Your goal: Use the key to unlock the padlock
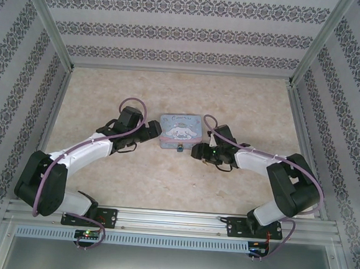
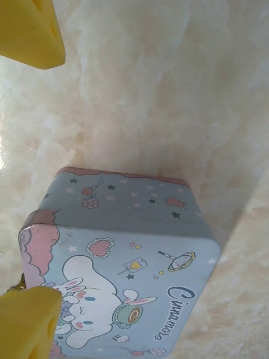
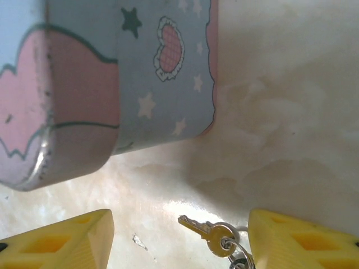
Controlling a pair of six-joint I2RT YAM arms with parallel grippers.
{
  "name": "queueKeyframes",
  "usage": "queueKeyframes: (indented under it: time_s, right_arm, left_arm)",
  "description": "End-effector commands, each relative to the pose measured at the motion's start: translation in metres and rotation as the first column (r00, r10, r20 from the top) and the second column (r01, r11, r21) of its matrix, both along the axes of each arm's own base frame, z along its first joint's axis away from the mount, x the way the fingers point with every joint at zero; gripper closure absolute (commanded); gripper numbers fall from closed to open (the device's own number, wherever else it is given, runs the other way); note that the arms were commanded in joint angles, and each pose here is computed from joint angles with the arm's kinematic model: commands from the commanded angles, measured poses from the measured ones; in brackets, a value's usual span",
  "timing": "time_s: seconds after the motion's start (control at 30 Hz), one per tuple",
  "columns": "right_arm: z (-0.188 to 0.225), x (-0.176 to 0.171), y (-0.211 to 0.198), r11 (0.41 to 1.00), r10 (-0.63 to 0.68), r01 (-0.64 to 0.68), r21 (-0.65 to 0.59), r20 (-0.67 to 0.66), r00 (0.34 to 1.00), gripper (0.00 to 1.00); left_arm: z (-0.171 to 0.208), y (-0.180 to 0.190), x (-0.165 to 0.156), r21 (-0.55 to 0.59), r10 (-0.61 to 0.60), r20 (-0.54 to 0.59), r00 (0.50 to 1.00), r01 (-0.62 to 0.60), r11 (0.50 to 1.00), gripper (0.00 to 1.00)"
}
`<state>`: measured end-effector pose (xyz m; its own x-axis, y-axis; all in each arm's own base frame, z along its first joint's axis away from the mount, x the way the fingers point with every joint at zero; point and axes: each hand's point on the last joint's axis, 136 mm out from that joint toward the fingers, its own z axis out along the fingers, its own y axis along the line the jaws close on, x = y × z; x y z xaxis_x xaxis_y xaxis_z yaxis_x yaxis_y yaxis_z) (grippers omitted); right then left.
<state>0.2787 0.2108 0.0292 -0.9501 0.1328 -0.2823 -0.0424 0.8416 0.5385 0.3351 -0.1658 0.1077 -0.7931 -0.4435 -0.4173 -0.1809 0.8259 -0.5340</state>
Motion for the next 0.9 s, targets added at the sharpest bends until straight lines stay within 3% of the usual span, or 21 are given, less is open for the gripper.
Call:
queueKeyframes:
  time_s: [0.0,0.27,0.87]
  right_arm:
    - [-0.006,-0.010,0.011,0.999,0.044,-0.044,-0.009,-0.013,0.999,0.37]
    - [-0.016,-0.035,0.016,0.993,0.071,-0.074,-0.088,-0.034,0.997,0.38]
    - [-0.018,-0.039,-0.007,0.923,0.191,-0.189,-0.335,-0.026,0.981,0.38]
  left_arm:
    - [0.004,0.000,-0.002,-0.026,0.010,0.013,1.000,-0.010,1.000,0.01]
    - [-0.001,-0.003,-0.001,-0.034,0.003,0.011,1.000,-0.003,0.999,0.01]
    - [-0.002,-0.006,0.001,-0.045,-0.008,0.010,1.000,0.008,0.999,0.01]
